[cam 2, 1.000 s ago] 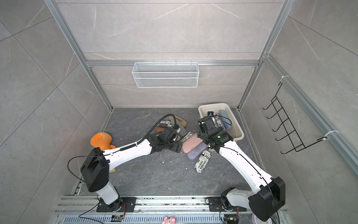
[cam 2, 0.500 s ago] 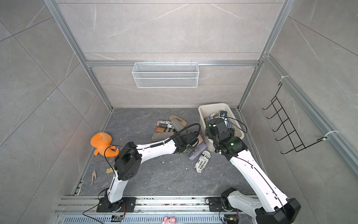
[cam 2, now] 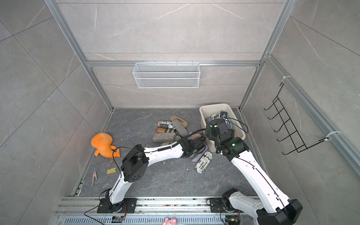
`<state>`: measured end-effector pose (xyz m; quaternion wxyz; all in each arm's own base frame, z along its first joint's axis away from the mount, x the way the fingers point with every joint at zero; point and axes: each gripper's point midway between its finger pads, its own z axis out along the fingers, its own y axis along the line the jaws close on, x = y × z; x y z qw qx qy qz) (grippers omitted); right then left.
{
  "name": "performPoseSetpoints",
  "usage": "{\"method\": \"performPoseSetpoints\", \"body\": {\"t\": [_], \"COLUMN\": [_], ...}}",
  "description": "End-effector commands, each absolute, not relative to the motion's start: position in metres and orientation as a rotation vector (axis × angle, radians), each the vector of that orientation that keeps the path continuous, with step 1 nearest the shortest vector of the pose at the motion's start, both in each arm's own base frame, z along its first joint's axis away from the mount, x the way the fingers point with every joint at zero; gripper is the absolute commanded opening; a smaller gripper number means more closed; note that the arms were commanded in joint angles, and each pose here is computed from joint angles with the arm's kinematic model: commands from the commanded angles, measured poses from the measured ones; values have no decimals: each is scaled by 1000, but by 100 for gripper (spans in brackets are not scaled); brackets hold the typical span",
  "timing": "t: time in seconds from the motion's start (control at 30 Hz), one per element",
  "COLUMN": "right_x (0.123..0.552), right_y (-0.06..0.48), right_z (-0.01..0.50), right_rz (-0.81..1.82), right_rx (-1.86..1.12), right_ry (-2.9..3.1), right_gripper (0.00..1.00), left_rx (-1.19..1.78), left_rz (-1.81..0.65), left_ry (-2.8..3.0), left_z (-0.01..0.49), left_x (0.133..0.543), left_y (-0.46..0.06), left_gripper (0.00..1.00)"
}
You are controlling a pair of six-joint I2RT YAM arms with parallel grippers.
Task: Put the glasses cases into the storage boxes
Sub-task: Pick up the glasses case.
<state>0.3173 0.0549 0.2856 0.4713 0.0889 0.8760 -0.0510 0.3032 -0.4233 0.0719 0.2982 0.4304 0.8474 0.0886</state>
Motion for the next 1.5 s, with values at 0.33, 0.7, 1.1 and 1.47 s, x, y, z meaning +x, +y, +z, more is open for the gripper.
{"method": "performPoseSetpoints", "body": {"t": [0.33,0.7,1.1,1.47], "right_x": [315,313,323,329], "right_y": [60,66,91,137], "right_z": [288,290,285,293], "right_rz": [-62,-11,98,367], "right_rx": [206,184,118,5], "right_ry": [2132,2131,2170,2179], "right_gripper": [100,99,98,96], "left_rx": [1154,957,724,417], "left_rz": [327,248,-67,-401], "left_ry": [2274,2231,2188,2131], "left_z": [53,101,150,183], "left_x": [306,310,283,269], "left_y": [-412,-404,-374,-306], "left_gripper": [76,63,60,60]}}
